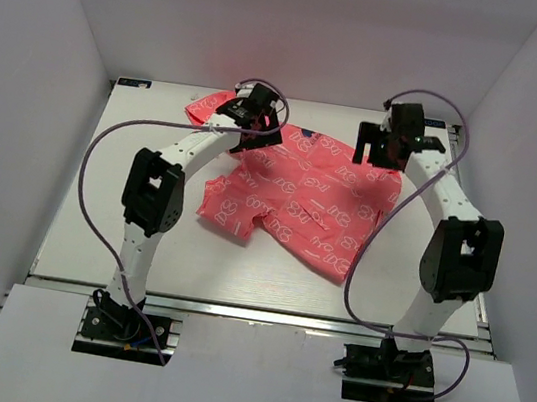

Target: Zip up the jacket

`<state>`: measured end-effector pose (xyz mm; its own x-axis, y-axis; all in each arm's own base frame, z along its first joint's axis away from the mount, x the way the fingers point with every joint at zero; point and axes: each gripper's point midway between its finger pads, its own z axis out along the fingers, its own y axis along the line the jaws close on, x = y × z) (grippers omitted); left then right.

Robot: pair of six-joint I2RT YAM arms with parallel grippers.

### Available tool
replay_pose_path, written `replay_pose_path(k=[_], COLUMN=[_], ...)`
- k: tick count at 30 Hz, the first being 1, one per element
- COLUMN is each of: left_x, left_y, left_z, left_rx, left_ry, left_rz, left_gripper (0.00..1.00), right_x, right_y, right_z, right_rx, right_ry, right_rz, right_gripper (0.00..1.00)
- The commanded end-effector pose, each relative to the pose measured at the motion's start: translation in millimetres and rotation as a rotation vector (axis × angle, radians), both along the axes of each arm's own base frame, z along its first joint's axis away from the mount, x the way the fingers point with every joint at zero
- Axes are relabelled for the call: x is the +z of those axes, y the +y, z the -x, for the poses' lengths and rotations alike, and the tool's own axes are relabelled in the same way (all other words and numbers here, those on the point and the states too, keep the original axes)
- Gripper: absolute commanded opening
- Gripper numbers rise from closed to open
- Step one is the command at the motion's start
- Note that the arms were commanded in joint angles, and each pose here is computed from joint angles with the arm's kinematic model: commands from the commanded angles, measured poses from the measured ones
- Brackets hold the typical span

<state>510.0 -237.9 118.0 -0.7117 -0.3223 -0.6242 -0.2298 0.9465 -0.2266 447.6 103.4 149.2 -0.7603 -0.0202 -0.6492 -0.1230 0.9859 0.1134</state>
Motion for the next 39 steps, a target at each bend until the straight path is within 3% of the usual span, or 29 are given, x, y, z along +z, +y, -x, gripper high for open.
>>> replay_pose_path(k=[1,6,9,13,14,16,17,23,24,28,32,33,34,36,37,39], left_x=[16,-29,-63,-85,-96,-100,-103,-77,-89,-67,-15,-22,16,17,40,29], left_y=[-12,-20,-7,25,32,37,39,26,24,10,14,20,21,24,27,22], left_z=[59,124,132,110,104,87,72,-14,-23,-58,-53,-38,-30,-1,15,48], left_rx=[-0.08,-0.155,-0.135,-0.058,-0.046,-0.039,-0.054,-0.175,-0.19,-0.259,-0.274,-0.277,-0.281,-0.294,-0.295,-0.311], left_ry=[0.056,0.244,0.264,0.289,0.293,0.249,0.203,-0.019,-0.004,-0.047,-0.112,-0.084,-0.141,-0.101,-0.108,-0.046], left_rz=[0.006,0.112,0.079,-0.021,-0.044,-0.067,-0.077,-0.016,-0.011,-0.004,-0.014,-0.019,0.001,0.036,0.058,0.072], left_gripper=[0.98,0.98,0.98,0.98,0.98,0.98,0.98,0.98,0.98,0.98,0.98,0.98,0.98,0.98,0.98,0.98], right_x=[-14,-49,-78,-93,-118,-112,-124,-147,-154,-144,-98,-87,-78,-58,-54,-52], right_y=[-7,-7,-13,-21,-24,-15,-14,32,48,77,70,68,67,72,72,74], right_z=[-35,-48,-39,3,36,57,87,167,189,216,198,192,189,186,186,190], right_rx=[-0.01,-0.047,-0.106,-0.152,-0.162,-0.136,-0.138,-0.008,0.026,0.073,0.085,0.087,0.117,0.158,0.182,0.199], right_ry=[0.005,0.088,0.102,0.124,0.193,0.172,0.211,0.309,0.337,0.309,0.146,0.102,0.067,0.007,-0.005,-0.005], right_rz=[0.033,0.031,0.032,0.026,0.028,-0.024,-0.039,-0.049,-0.042,-0.063,-0.039,-0.026,-0.013,-0.039,-0.037,-0.049], right_gripper=[0.89,0.88,0.87,0.84,0.84,0.83,0.83,0.81,0.81,0.81,0.81,0.82,0.83,0.83,0.83,0.82])
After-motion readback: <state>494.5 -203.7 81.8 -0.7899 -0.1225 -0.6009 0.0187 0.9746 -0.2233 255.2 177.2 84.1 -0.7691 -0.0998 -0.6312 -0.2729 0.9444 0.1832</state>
